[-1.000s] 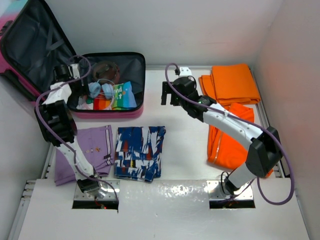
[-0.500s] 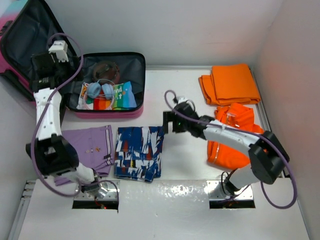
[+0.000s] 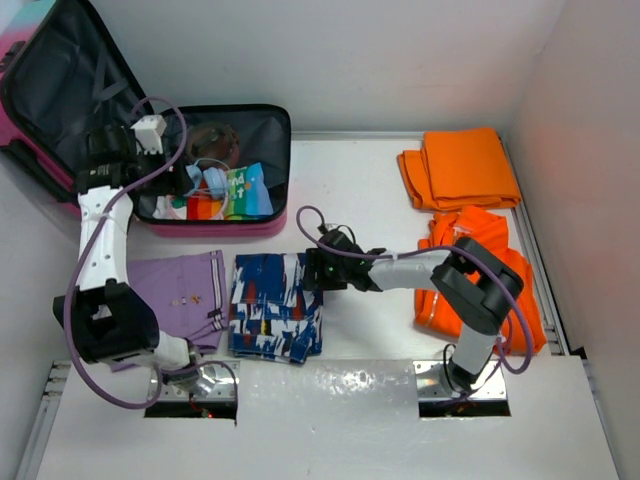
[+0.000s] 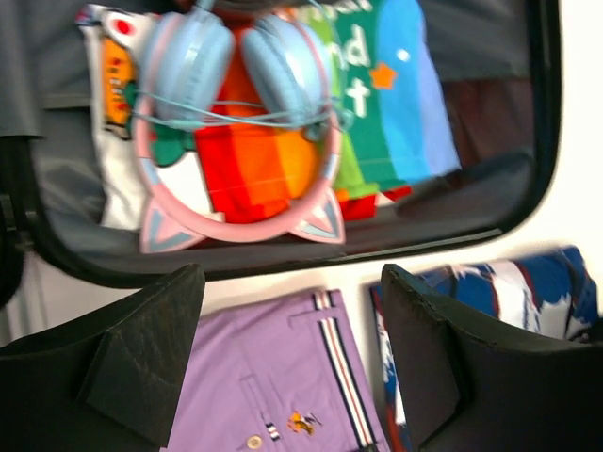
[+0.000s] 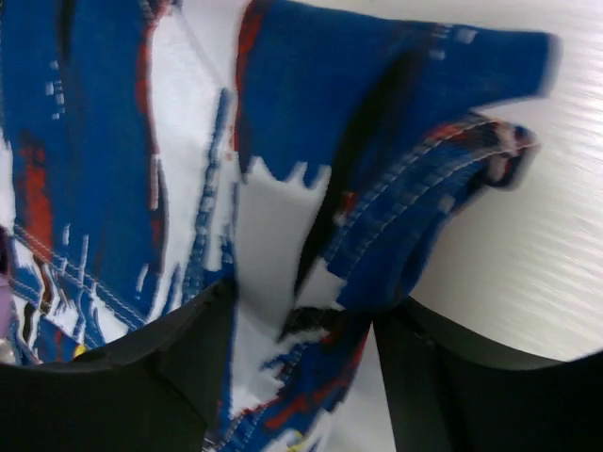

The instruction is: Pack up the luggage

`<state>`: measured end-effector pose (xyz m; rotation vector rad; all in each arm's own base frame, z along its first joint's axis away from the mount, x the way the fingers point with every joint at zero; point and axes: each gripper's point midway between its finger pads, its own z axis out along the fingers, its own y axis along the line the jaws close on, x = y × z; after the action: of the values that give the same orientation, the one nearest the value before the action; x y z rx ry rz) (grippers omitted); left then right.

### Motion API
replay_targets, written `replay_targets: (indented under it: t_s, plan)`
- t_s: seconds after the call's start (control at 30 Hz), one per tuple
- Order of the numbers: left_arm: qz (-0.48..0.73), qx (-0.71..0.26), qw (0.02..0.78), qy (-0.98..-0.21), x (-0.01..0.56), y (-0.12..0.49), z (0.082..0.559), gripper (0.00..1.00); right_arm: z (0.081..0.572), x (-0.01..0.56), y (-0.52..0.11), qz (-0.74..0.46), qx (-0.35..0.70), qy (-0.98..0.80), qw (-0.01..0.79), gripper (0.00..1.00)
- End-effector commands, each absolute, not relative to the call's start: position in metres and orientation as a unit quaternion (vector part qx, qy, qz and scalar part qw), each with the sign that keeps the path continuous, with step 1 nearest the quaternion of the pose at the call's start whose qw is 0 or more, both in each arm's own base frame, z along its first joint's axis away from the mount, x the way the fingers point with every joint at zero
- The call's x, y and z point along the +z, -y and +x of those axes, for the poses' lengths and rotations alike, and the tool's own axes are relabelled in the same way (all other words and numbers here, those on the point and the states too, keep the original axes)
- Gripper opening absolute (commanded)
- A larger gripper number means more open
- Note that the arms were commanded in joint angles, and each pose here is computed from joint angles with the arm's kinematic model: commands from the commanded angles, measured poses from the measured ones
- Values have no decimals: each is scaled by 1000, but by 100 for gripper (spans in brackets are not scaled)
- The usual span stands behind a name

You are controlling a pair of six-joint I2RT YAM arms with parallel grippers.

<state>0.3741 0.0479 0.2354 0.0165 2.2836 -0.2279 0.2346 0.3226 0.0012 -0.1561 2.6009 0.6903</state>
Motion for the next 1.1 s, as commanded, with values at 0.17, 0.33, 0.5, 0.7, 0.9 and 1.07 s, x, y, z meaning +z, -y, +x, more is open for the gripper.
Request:
replay_targets:
  t_s: [0.17, 0.33, 0.5, 0.7, 0.9, 1.07]
  plan:
    - [73, -108, 427, -895, 262, -1, 368, 72, 208, -31, -341, -33, 305, -938, 164, 38]
    - [119, -147, 417, -889, 260, 39, 366, 72, 226, -35, -295, 59, 303, -933, 187, 0]
    - [191, -185, 367, -891, 232, 100, 346, 72, 248, -23, -227, 13, 231, -948, 218, 0]
    - [273, -232, 279, -891, 177, 179, 302, 71, 249, -25, -173, -25, 204, -957, 206, 0]
    - [258, -269, 206, -905, 113, 218, 270, 73, 261, -20, -150, -4, 163, -960, 227, 0]
    - [244, -261, 149, -922, 76, 239, 247, 78, 263, -18, -148, 4, 159, -958, 240, 0]
